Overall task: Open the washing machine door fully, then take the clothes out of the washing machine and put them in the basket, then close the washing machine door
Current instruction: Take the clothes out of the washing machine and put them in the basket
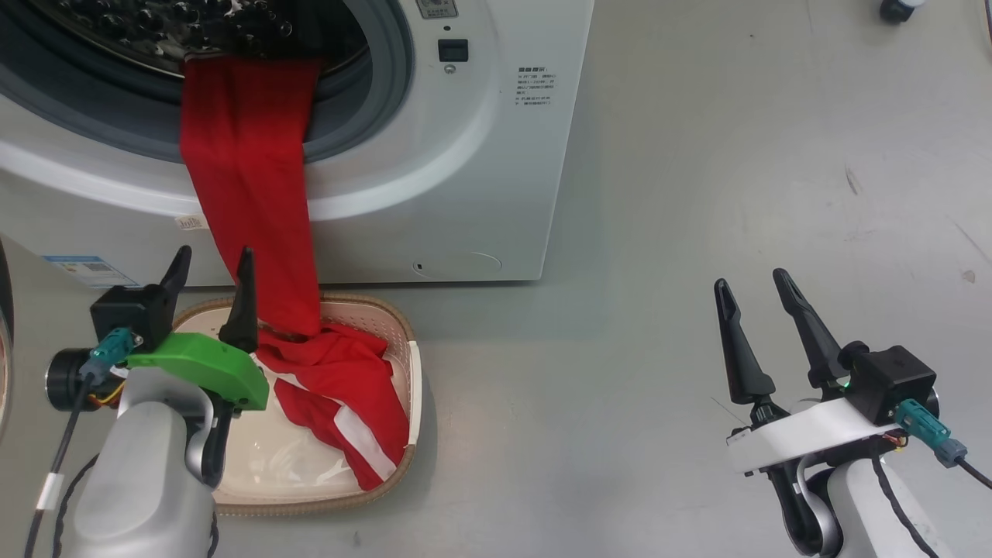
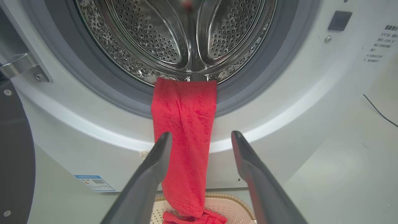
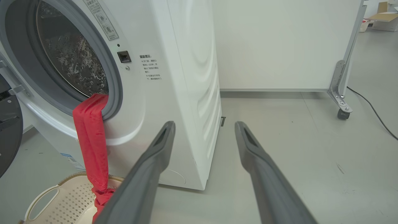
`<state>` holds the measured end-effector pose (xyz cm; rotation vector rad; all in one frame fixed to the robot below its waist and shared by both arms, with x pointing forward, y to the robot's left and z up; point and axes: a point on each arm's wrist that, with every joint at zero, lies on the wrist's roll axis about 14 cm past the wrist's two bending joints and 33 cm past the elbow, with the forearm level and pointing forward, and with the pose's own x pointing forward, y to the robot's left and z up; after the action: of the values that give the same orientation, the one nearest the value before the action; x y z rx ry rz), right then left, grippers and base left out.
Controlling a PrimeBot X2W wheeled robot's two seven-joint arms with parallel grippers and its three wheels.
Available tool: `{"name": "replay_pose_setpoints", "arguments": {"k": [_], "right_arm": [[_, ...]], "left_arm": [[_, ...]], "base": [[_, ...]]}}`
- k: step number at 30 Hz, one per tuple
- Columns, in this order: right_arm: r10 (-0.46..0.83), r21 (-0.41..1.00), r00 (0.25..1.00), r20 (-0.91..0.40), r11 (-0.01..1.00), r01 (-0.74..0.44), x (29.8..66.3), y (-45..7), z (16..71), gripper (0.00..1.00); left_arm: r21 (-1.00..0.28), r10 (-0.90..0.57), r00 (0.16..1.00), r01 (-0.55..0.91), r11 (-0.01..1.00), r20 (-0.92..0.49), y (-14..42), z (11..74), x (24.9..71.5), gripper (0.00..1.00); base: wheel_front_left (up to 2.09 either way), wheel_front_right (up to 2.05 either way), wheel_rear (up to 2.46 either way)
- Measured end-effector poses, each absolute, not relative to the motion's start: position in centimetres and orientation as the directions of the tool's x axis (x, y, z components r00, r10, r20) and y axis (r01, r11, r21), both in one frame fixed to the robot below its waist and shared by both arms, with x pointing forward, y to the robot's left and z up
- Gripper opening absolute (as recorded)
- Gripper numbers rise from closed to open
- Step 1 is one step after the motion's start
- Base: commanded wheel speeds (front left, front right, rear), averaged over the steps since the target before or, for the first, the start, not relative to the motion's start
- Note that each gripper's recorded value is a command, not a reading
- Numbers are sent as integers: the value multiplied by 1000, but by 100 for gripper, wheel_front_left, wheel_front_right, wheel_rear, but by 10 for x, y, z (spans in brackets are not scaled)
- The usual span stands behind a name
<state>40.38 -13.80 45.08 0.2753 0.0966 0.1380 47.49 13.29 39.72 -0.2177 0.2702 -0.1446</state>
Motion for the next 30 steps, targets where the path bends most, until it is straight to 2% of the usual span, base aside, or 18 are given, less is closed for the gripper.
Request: {"name": "replay_pose_setpoints", "arguments": {"k": [9, 30], "right_arm": [[159, 280, 985, -67, 951, -134, 405, -135, 453, 100], [164, 286, 984, -72, 949, -137, 400, -133, 452, 100]], "left_arm": [[-251, -139, 984, 109, 962, -107, 141, 438, 478, 100], [-272, -117, 990, 91, 958, -79, 146, 442, 450, 100]], "base": [[0, 0, 0], [0, 0, 0]]}}
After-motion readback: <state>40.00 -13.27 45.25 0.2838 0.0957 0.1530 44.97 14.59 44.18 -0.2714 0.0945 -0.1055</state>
